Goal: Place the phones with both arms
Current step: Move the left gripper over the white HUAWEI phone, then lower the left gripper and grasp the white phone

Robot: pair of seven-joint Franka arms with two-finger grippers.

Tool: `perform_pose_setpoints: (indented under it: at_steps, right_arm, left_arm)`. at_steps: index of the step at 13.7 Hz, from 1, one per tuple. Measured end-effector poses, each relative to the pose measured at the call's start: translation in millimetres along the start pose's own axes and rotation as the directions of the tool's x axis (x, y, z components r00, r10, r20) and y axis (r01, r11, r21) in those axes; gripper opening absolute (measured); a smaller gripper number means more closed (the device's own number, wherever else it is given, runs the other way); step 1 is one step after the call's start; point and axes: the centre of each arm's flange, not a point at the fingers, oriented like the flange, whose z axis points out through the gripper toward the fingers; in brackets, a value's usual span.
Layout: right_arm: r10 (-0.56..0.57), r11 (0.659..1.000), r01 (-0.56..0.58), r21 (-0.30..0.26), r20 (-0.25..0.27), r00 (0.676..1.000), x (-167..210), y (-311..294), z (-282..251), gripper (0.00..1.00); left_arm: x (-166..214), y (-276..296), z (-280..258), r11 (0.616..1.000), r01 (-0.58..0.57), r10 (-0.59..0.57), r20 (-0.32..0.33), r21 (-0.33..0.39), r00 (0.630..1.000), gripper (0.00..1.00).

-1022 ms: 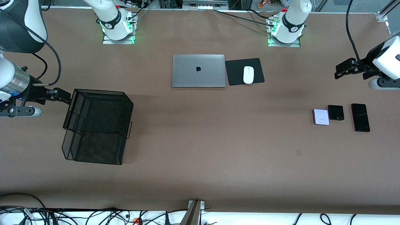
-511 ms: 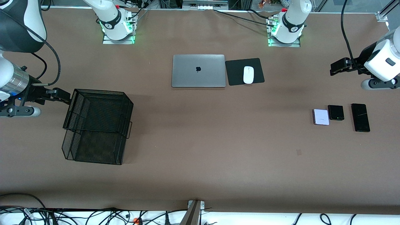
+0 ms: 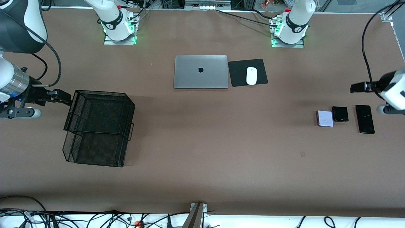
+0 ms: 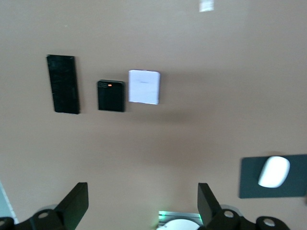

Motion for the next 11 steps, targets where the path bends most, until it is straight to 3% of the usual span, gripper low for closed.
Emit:
perform_pose_setpoints:
  at_steps: [3,6,11]
  right_arm:
    - [0.000,1.000,0.000,0.000,0.000,1.000,0.0,0.0,0.0,1.00]
    - [0.000,1.000,0.000,0.000,0.000,1.000,0.0,0.0,0.0,1.00]
    - [0.000,1.000,0.000,0.000,0.000,1.000,0.0,0.1,0.0,1.00]
  left_arm:
    - [25.8,12.4,35.4,1.000,-0.007,0.005,0.055,0.030,0.998,1.00]
    - [38.4,37.4,50.5,0.991,0.008,-0.018,0.078,0.136,0.997,1.00]
    - [44.0,14.8,73.8,0.987,-0.041,0.041,0.002,0.154,0.999,1.00]
